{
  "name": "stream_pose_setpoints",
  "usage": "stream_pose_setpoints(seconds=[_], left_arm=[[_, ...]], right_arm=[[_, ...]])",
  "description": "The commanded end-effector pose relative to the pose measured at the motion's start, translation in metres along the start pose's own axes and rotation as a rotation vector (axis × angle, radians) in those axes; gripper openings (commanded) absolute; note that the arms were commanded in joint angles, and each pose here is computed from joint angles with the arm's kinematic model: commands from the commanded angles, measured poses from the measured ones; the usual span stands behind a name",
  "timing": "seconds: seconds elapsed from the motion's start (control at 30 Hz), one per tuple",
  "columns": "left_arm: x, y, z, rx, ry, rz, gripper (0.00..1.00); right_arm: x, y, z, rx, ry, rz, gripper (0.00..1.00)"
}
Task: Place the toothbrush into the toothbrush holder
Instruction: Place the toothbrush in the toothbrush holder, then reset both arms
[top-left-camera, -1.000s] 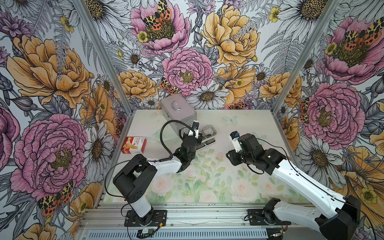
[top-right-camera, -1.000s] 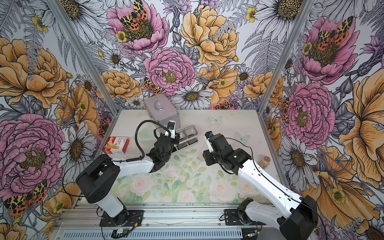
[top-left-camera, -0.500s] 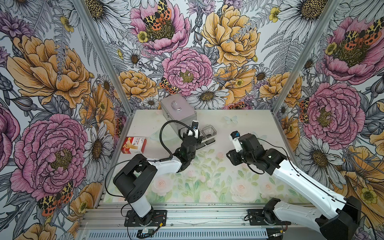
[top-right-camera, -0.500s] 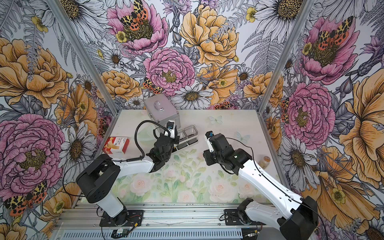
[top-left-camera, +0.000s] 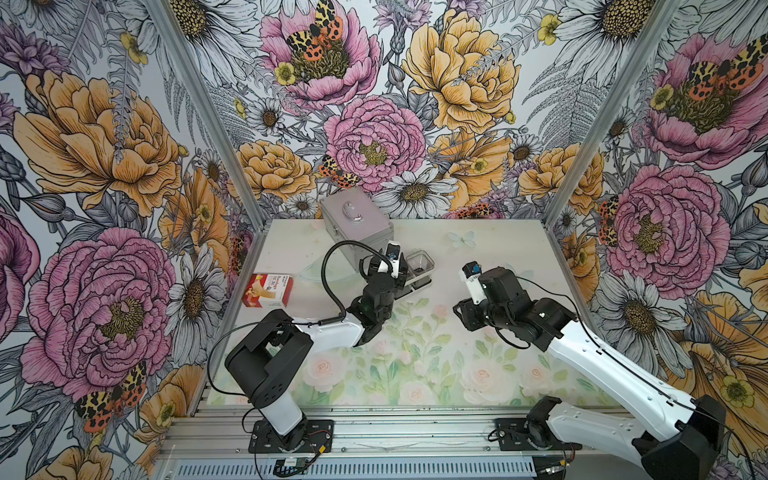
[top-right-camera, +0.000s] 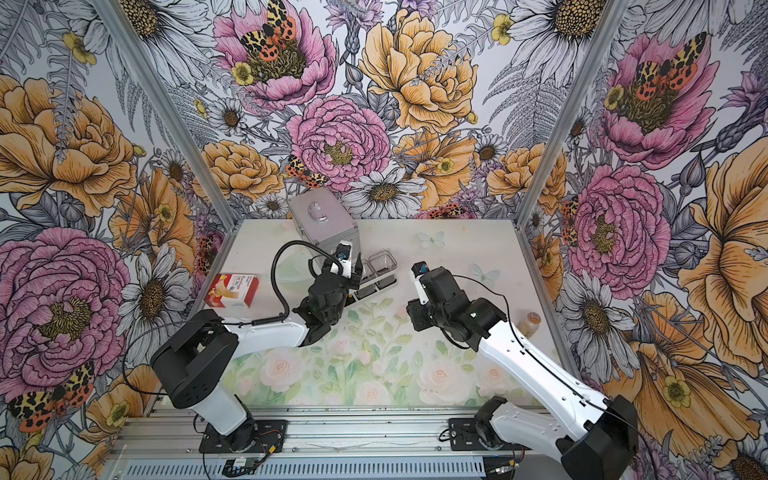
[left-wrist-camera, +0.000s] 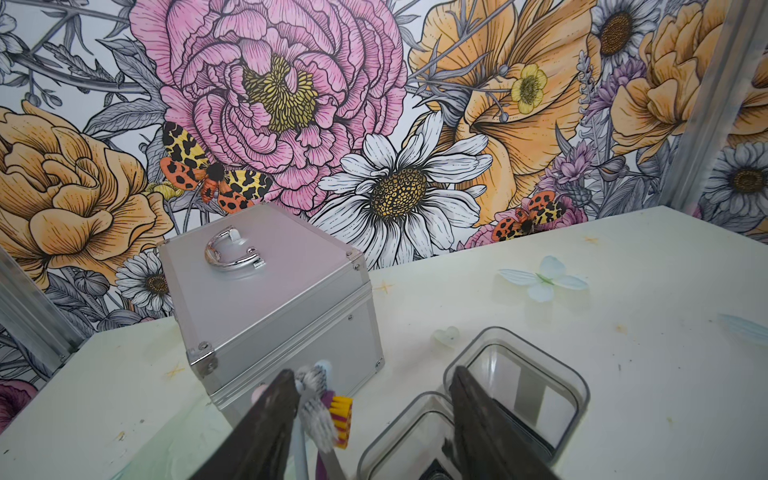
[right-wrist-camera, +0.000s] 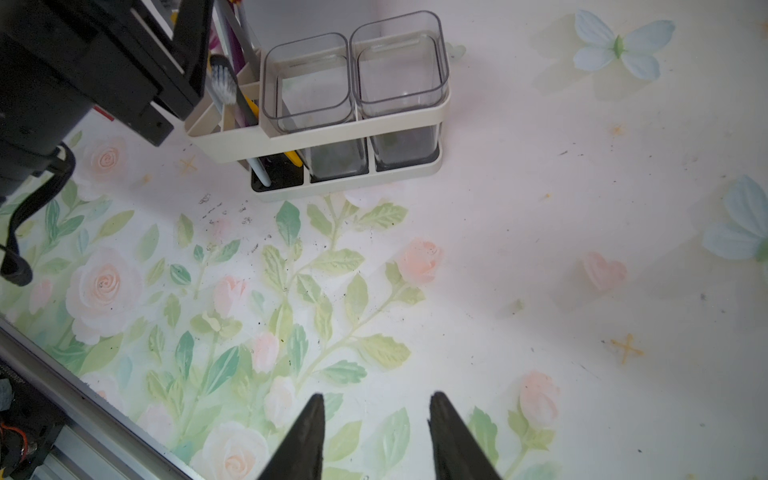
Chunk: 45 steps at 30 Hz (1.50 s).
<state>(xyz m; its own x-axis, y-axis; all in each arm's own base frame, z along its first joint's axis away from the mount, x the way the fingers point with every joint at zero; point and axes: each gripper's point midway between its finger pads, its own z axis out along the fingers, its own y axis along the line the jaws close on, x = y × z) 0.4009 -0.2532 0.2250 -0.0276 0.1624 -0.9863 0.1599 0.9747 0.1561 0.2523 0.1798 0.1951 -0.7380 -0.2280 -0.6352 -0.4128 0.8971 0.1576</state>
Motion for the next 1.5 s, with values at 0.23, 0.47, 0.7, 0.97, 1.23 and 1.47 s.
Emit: stream_pose_setpoints(seconds=[0.23,0.47,0.7,0.97,1.23,1.47], left_arm=[[-0.055,0.008,-0.013,-0.007,-0.102,-0.017,0.70],[-0.080,0.032,-0.036,-0.053,-0.069,-0.044,0.91],[-0.041,0.082,-0.065,-0.163,0.042,-0.056,0.98],[0.045,0.104,-0.071,-0.221,0.215,-0.014,0.98],[0.053,0.152,-0.078,-0.235,0.138,-0.036,0.99],[0.072,0.218,-0.072,-0.361,0.038,-0.118,0.99]], right_arm=[[-0.014,-0.005,-0.011,0.022,-0.056,-0.016,0.47],[-0.036,-0.039,-0.030,0.195,-0.158,0.064,0.53],[-0.036,-0.095,-0.065,0.488,-0.292,0.104,0.65],[-0.038,-0.134,-0.074,0.670,-0.484,0.190,0.79],[0.005,-0.189,-0.020,0.834,-0.516,0.263,0.89],[-0.001,-0.232,-0.021,0.942,-0.515,0.299,0.97]])
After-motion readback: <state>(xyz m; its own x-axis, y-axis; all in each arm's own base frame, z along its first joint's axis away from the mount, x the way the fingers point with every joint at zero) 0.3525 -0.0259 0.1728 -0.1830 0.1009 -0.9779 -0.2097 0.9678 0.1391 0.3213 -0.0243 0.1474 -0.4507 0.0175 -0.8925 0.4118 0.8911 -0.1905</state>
